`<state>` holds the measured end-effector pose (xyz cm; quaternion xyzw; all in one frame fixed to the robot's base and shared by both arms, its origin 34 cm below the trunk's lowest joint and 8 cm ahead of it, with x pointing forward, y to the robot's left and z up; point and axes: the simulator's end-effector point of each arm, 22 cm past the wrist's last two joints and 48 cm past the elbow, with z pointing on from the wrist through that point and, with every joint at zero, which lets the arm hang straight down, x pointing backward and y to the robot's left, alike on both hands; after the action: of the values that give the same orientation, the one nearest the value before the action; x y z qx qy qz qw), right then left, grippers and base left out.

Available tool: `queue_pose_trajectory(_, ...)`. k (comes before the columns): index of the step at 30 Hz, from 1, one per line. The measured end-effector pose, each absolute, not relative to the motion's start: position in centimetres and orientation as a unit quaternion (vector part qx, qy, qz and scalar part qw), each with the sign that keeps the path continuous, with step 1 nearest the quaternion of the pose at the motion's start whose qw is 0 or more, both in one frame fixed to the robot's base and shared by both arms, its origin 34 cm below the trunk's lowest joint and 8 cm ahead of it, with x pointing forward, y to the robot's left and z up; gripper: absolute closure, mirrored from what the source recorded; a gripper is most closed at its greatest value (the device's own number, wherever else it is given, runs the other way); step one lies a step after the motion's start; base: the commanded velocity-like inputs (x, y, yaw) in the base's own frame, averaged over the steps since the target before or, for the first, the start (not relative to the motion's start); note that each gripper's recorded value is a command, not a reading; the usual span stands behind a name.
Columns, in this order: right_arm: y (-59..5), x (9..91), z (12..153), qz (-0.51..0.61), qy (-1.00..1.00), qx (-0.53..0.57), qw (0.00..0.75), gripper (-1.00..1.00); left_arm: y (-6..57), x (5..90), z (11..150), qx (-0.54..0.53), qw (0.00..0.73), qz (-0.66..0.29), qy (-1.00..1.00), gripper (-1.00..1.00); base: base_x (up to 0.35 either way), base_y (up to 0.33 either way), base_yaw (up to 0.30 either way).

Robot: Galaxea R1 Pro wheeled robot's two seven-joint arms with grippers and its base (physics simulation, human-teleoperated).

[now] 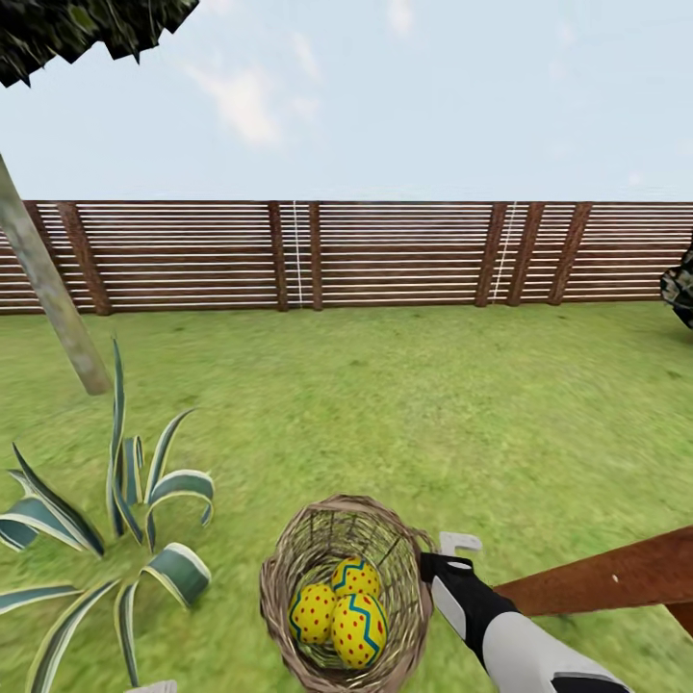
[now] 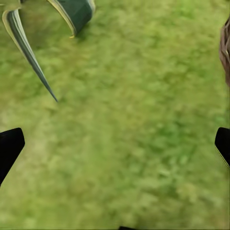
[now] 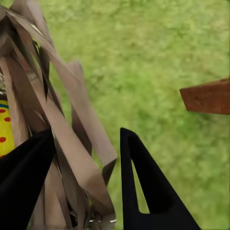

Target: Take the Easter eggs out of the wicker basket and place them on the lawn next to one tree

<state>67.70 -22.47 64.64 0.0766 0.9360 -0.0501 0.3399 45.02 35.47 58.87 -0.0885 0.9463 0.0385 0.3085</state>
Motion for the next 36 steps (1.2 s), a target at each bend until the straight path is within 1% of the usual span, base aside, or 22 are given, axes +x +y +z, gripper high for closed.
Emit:
queue_pose_trajectory(21,-22.47,67.74,64.67,-0.050,0.936,0.076,0.340,1.00,35.26,44.22,57.97,-0.089,0.299,0.037,0.949,-1.00,0.331,0.000,-0.014)
queue_pose_trajectory(27,-22.61,67.90,64.84,-0.052,0.935,0.077,0.341,1.00,35.21,44.26,57.98,-0.089,0.299,0.036,0.949,-1.00,0.221,-0.050,0.000)
queue_pose_trajectory(33,-22.93,67.63,64.54,-0.053,0.937,0.079,0.336,1.00,35.16,44.25,57.95,-0.088,0.298,0.035,0.950,-1.00,0.078,-0.011,0.000)
queue_pose_trajectory(36,-23.17,67.60,64.54,-0.055,0.937,0.081,0.336,1.00,35.19,44.24,57.96,-0.087,0.299,0.036,0.950,-1.00,0.266,-0.001,0.000)
